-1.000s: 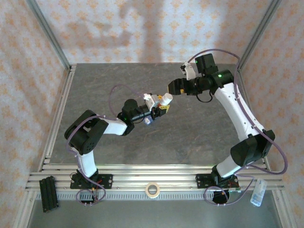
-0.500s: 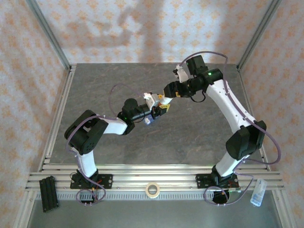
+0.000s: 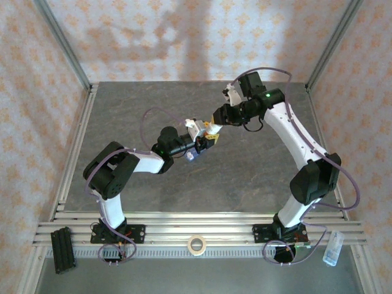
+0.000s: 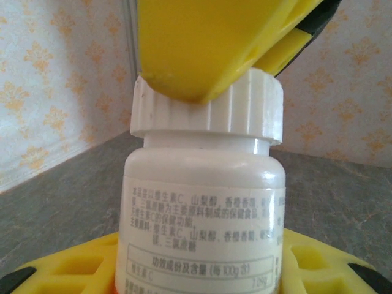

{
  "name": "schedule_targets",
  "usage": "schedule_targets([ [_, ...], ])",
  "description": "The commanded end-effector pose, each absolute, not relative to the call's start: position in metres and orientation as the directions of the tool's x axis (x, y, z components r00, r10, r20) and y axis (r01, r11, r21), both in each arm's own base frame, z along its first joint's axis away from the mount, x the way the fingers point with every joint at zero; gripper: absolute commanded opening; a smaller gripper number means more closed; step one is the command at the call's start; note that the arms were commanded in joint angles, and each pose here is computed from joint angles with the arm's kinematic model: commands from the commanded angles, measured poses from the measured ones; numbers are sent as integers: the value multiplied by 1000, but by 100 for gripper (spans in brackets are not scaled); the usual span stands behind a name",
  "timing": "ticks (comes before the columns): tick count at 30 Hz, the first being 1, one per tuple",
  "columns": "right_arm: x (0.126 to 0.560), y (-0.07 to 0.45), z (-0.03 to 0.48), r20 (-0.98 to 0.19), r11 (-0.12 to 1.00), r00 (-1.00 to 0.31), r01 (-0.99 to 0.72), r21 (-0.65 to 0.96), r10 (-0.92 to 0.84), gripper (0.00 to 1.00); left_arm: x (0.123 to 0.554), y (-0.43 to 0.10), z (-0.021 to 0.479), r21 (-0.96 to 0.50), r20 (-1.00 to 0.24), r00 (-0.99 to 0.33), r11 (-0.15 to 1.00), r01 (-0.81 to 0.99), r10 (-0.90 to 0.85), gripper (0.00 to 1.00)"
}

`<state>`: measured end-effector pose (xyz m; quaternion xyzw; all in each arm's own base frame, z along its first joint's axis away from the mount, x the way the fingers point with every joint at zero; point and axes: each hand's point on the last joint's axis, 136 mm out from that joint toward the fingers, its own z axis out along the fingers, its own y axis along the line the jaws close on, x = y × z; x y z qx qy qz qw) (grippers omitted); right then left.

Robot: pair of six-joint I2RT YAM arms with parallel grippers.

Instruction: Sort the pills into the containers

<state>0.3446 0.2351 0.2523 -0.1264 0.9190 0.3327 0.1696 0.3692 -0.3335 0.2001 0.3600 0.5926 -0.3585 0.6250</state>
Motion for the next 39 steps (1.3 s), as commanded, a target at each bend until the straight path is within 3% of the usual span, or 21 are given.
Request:
schedule_targets([
  [1, 355, 231, 242, -359, 787, -933, -197, 584, 33, 37, 365, -339, 239, 72, -987, 132, 467, 882, -96, 0],
  [7, 359, 231, 226, -282, 789, -926, 25, 615, 250, 37, 367, -338, 234, 71, -988, 127, 479, 875, -85, 0],
  [16, 362, 228, 227, -286, 804, -913, 70, 590, 289, 45, 370, -339, 226, 66, -990, 117, 487, 871, -75, 0],
  [21, 371, 219, 254, -369, 835, -891, 19, 550, 263, 69, 371, -339, 225, 63, -991, 113, 488, 871, -74, 0],
  [25, 372, 218, 279, -444, 838, -870, -71, 541, 213, 78, 371, -339, 223, 63, -991, 112, 485, 872, -72, 0],
  [33, 366, 209, 295, -563, 855, -827, -292, 428, 0, 78, 367, -339, 225, 67, -991, 114, 472, 879, -72, 0],
  [39, 344, 218, 284, -568, 790, -797, -478, 385, -206, 75, 366, -341, 224, 61, -991, 107, 457, 887, -75, 0],
])
